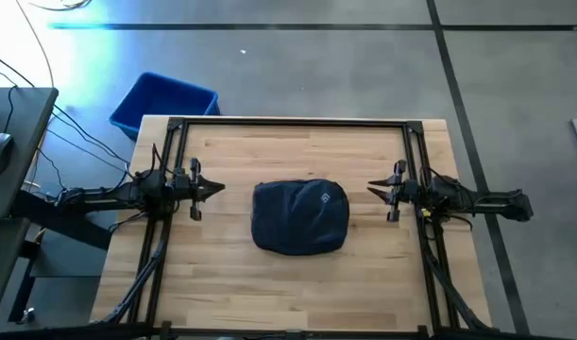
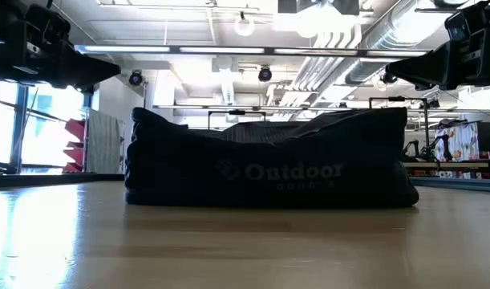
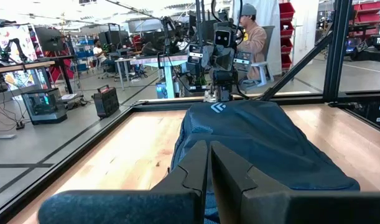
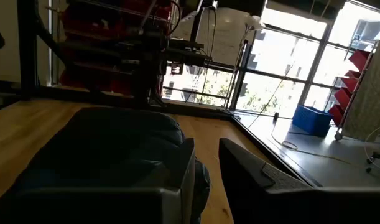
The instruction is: Unpack backpack
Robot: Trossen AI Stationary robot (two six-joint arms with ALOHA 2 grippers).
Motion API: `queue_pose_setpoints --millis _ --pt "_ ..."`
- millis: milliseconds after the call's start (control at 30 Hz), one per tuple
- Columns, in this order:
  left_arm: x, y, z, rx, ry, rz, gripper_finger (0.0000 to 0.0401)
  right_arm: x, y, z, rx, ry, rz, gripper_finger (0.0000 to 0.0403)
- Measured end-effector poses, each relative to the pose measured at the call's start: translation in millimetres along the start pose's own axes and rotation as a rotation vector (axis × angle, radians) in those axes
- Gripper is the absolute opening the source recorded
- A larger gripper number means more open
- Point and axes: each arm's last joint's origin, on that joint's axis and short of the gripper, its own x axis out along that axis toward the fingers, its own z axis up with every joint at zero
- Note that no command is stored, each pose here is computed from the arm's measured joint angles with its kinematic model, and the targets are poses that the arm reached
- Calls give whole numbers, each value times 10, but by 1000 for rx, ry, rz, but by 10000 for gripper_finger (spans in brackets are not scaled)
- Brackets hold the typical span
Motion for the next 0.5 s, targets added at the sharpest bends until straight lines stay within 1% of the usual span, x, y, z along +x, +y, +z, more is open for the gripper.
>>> queue_pose_setpoints --millis 100,267,367,433,500 --pt "0 0 -1 4 0 0 0 0 0 0 0 0 0 59" --pt "0 12 1 132 5 41 0 0 0 0 0 0 0 59" --pt "0 13 2 133 5 45 0 0 -3 7 -11 -7 -5 59" --pt "0 14 0 118 5 47 0 -1 -8 35 -22 -37 -7 59" --pt "0 14 1 97 4 47 0 -4 -2 86 11 -98 40 59"
